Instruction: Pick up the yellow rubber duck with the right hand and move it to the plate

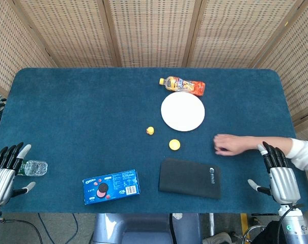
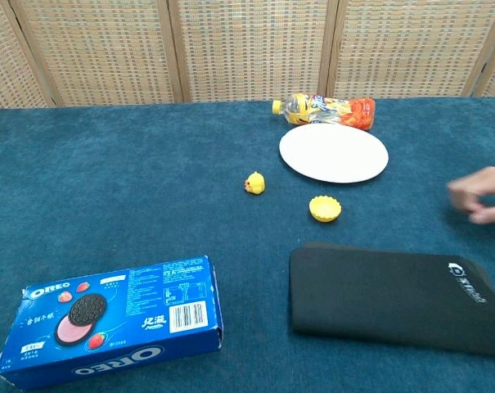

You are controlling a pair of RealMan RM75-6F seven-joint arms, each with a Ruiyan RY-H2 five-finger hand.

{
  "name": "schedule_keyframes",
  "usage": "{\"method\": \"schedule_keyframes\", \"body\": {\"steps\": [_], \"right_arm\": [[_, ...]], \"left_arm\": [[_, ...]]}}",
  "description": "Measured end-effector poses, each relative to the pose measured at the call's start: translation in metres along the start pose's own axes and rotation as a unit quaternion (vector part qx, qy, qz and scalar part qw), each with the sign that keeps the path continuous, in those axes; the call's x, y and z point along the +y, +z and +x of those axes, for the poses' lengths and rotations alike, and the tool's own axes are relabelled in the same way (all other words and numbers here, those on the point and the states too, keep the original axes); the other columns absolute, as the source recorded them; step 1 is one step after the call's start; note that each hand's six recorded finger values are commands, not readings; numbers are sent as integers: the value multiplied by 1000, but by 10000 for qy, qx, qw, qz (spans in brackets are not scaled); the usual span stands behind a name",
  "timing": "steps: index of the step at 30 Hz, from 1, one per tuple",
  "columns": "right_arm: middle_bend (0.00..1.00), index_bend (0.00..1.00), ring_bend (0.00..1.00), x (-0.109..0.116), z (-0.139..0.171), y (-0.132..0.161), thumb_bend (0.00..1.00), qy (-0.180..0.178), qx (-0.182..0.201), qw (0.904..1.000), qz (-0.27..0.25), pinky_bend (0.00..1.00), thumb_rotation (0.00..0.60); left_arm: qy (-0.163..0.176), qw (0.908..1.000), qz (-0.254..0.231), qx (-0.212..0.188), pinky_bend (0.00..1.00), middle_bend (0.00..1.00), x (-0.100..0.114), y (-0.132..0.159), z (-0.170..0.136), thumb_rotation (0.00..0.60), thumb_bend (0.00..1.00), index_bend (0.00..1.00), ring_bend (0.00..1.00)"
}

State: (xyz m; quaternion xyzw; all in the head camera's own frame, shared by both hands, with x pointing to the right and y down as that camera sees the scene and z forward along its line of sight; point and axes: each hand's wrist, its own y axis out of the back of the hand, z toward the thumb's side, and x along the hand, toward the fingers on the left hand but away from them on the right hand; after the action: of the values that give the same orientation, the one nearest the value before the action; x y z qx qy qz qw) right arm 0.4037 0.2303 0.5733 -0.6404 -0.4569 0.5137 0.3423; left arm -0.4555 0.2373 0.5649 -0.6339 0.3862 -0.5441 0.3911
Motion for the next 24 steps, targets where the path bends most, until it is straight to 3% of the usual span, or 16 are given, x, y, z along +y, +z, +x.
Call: {"method": "schedule_keyframes", "body": {"steps": [24], "right_arm": [[0,0,0,4,0,1,69,-51,9,10000,-82,0,600]], "left_arm": [[44,10000,3,9,0,0,2,-1,1,600,120,0,0]]}}
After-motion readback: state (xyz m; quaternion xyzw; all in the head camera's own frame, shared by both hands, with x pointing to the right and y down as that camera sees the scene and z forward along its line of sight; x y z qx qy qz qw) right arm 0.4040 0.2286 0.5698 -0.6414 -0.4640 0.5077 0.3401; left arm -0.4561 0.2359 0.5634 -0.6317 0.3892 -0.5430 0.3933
